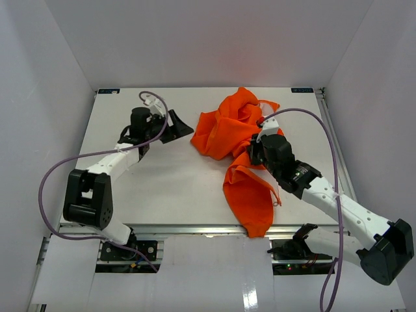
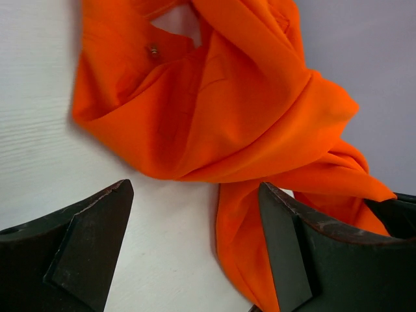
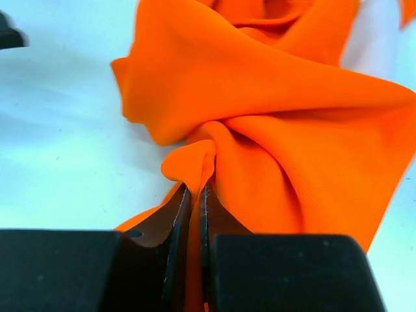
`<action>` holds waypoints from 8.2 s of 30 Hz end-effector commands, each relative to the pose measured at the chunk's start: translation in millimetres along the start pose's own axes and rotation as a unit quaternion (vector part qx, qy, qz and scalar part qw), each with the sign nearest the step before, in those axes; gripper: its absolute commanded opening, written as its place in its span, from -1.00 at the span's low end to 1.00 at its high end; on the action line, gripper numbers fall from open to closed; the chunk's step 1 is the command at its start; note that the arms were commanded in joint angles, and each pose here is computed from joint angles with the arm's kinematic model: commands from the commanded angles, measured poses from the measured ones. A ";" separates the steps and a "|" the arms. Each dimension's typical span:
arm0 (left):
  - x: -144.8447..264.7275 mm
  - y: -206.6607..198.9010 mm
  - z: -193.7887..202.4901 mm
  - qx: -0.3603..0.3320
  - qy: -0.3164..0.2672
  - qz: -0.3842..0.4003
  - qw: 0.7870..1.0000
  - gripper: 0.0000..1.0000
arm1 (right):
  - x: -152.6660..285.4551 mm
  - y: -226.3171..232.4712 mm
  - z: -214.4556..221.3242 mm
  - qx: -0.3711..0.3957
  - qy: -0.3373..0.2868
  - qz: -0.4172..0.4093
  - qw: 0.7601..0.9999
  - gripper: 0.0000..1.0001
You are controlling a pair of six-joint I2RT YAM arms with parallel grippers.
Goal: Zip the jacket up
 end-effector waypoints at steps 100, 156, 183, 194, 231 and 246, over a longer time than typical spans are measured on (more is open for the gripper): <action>54.0 83.1 85.4 0.008 -0.051 -0.109 0.993 0.41 | 29.8 172.4 137.8 0.108 0.150 -0.011 0.983 0.12; 201.7 -107.5 102.3 -0.082 -0.099 0.103 0.986 -1.00 | 130.5 111.8 34.1 0.107 0.029 0.116 0.987 -0.85; 28.6 -145.3 -74.9 -0.225 -0.260 -0.028 0.938 -1.00 | -98.1 -129.1 -71.0 0.011 0.034 0.279 0.960 -0.84; -116.9 -69.9 -137.3 -0.222 -0.182 -0.034 0.957 -0.10 | -169.4 -139.3 -63.3 0.078 0.096 0.204 0.971 0.48; 18.6 -19.8 179.0 -0.034 0.121 0.068 0.990 0.60 | 2.2 94.4 186.4 0.067 0.312 -0.219 0.922 -0.03; -22.5 -17.6 232.2 0.002 0.161 0.031 0.986 0.56 | 8.5 106.4 175.0 0.022 0.249 -0.209 0.945 -0.33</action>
Point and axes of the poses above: each gripper's point midway between its finger pads, its own x axis back along the fingers, its own y axis along the line the jaws close on, z = x × y, the point moved 1 cm from there along x, back along the fingers, and after that the axes turned 14 degrees about x, right-handed, at the moved point
